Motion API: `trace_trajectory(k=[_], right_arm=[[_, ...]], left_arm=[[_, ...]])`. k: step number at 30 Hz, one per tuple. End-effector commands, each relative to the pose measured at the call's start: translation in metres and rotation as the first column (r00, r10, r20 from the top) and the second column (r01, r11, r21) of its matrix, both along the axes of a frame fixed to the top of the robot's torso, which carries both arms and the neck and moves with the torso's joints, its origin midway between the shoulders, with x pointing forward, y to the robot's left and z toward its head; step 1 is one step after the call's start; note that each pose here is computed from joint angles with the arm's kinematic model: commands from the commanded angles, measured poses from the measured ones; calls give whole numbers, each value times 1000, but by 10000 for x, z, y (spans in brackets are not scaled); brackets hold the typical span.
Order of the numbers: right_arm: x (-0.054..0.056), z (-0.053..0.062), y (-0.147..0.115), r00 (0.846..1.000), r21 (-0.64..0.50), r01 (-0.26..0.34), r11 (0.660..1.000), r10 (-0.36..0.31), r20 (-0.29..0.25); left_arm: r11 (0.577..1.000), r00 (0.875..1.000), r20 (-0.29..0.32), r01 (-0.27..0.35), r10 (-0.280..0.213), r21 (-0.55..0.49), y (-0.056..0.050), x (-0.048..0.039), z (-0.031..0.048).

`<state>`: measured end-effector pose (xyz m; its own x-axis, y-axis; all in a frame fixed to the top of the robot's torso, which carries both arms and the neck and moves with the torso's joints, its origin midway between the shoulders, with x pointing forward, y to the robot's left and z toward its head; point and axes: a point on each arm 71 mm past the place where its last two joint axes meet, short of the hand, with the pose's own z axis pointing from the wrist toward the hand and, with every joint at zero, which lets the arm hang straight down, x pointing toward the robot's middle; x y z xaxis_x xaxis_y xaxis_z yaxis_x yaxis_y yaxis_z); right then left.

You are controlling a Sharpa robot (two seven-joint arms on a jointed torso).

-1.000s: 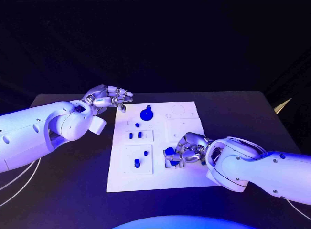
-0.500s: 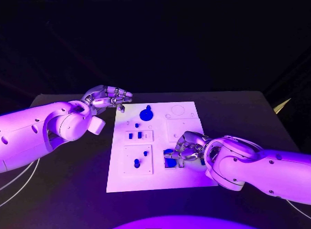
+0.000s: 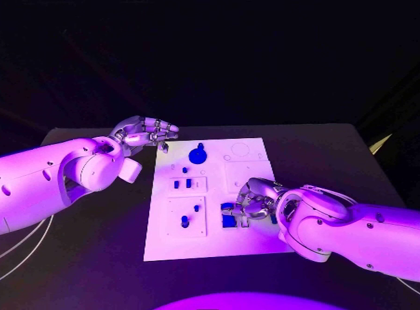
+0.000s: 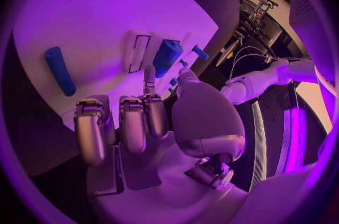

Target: Assemble the parts on the task board

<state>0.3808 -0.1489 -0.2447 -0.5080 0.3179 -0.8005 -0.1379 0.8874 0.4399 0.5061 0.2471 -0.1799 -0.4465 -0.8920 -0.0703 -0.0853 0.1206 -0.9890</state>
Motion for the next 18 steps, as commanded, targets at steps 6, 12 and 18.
trace_trajectory(k=[6,12,18], right_arm=[[-106,57,-40,999,38,-54,998,54,7],[-148,59,-77,996,41,-85,996,86,-13],[-141,24,-83,996,35,-86,996,87,-21]], left_arm=[[1000,1000,0,10,-10,-10,-6,-7,10],[1000,1000,1,9,-9,-10,-1,-8,11],[1000,1000,2,10,-10,-10,-4,-8,11]])
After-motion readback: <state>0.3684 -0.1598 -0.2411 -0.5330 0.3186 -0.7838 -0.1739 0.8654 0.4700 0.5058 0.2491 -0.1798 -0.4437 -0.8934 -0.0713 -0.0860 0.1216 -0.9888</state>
